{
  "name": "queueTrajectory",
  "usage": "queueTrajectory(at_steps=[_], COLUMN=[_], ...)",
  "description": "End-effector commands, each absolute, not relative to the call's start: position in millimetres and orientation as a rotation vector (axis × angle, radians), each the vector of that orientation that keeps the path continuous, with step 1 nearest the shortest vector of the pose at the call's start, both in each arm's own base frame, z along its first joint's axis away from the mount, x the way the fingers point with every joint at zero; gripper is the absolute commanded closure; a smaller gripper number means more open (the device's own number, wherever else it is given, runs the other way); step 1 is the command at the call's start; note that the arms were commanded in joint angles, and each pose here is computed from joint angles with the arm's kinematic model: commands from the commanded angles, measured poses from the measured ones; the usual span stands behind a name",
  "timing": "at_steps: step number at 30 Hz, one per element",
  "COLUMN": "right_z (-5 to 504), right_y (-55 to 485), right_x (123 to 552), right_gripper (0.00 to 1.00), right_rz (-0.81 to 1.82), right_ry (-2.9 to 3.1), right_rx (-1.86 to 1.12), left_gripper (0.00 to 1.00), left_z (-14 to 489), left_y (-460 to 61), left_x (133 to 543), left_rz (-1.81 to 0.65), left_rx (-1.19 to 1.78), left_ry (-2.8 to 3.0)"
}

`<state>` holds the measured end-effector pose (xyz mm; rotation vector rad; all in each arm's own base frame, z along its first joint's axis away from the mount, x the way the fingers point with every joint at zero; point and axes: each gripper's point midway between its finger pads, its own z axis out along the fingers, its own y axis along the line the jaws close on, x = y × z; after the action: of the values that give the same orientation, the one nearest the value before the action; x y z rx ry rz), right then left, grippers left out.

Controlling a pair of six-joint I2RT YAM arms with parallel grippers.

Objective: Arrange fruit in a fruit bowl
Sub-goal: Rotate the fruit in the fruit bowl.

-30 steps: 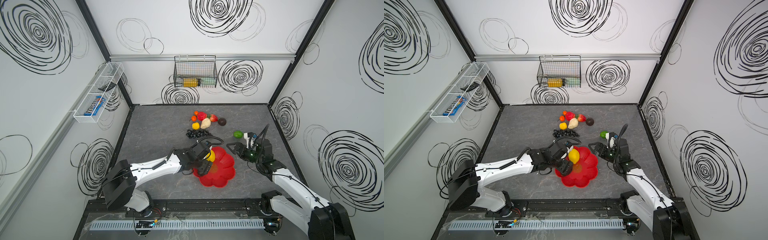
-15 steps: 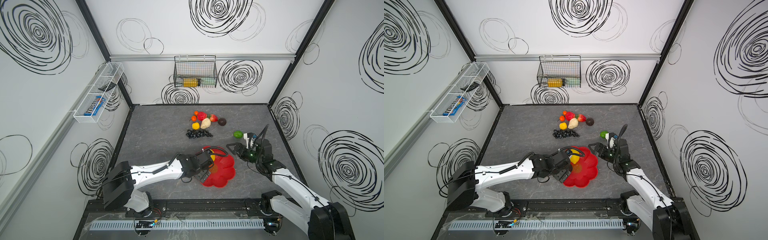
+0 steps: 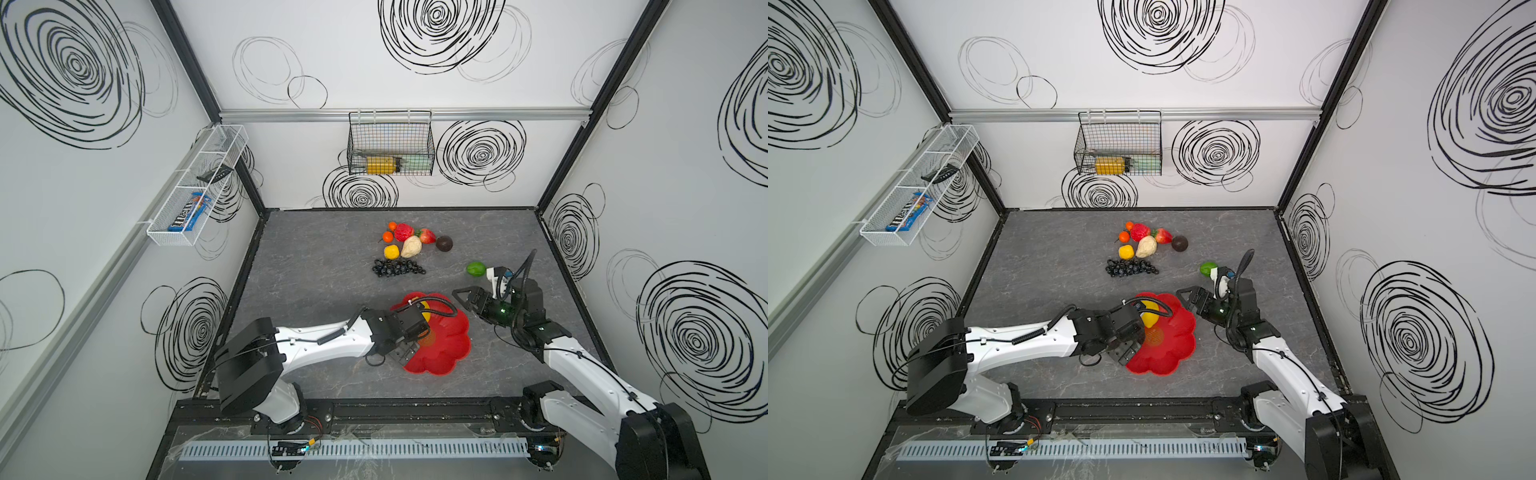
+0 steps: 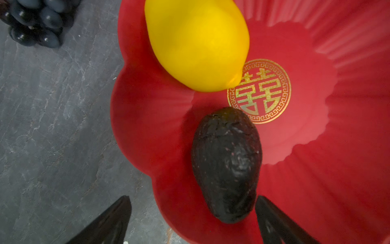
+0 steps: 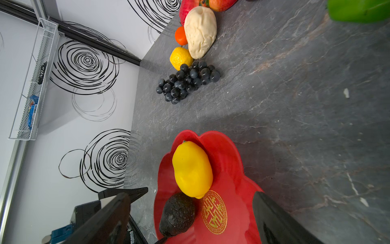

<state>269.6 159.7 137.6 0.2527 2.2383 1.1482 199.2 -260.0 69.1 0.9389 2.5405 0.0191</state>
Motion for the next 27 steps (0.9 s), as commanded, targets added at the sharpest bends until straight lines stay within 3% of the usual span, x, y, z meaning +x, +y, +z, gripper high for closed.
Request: queueTrajectory(at_steps=[1,27], right_z=[135.7,133.9], right_y=[159.9,159.9], right_x=[269.7,269.4], right_gripper=[0.05,0.05], right_rz=[1.156,1.166], right_ry=[2.235,2.241], right_rx=[0.246,0.253], left_gripper=[0.04,0.0], left_z=[58.8,76.3], left_y=[-256.8,-239.0], left_x=[195.7,254.2], left_rz=[0.036,0.2], left_rx=[0.969,0.758], left_ry=[2.563,2.481])
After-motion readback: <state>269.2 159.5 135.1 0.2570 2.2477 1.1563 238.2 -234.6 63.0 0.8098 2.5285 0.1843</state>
